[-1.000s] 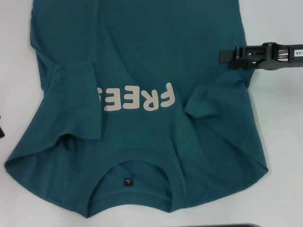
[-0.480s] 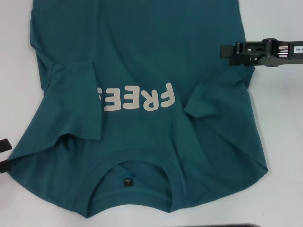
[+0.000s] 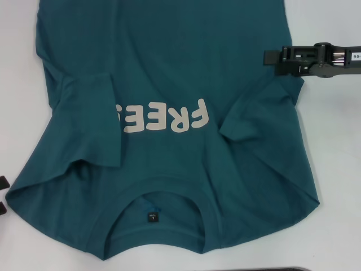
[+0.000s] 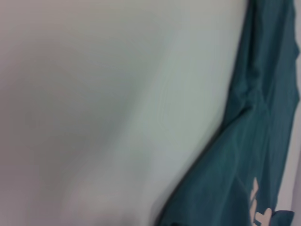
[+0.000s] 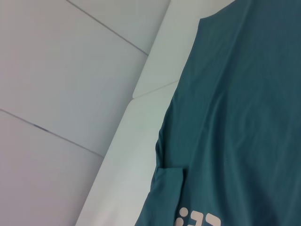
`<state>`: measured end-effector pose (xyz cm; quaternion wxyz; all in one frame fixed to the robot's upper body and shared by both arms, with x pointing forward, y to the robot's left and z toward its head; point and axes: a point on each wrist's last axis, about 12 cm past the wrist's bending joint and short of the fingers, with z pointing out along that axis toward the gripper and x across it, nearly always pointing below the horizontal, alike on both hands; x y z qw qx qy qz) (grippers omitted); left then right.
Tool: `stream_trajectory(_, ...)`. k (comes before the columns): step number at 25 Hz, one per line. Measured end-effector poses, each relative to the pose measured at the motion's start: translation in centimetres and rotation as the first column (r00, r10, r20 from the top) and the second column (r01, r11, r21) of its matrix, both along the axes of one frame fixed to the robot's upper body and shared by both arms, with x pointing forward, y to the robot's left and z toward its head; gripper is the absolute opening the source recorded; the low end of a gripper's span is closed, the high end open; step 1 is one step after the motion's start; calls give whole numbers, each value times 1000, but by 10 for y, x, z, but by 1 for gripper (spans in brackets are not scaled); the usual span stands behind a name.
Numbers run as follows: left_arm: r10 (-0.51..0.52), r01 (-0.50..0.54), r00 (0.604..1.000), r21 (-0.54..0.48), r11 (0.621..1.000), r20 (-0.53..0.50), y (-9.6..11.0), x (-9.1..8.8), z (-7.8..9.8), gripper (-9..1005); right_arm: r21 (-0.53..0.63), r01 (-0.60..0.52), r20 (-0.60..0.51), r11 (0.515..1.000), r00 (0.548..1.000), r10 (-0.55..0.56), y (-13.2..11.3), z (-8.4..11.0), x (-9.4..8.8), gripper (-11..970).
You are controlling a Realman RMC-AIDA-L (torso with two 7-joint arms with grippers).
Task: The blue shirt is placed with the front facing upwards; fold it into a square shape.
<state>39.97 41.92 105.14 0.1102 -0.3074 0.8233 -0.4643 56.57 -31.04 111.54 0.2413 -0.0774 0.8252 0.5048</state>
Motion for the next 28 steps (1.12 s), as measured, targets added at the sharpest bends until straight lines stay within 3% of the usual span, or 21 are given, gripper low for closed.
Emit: stream_trajectory(28, 38, -37, 999, 40, 999, -27, -1, 11, -5, 656, 3, 22, -2, 1000, 1000, -22, -3, -1, 0, 928)
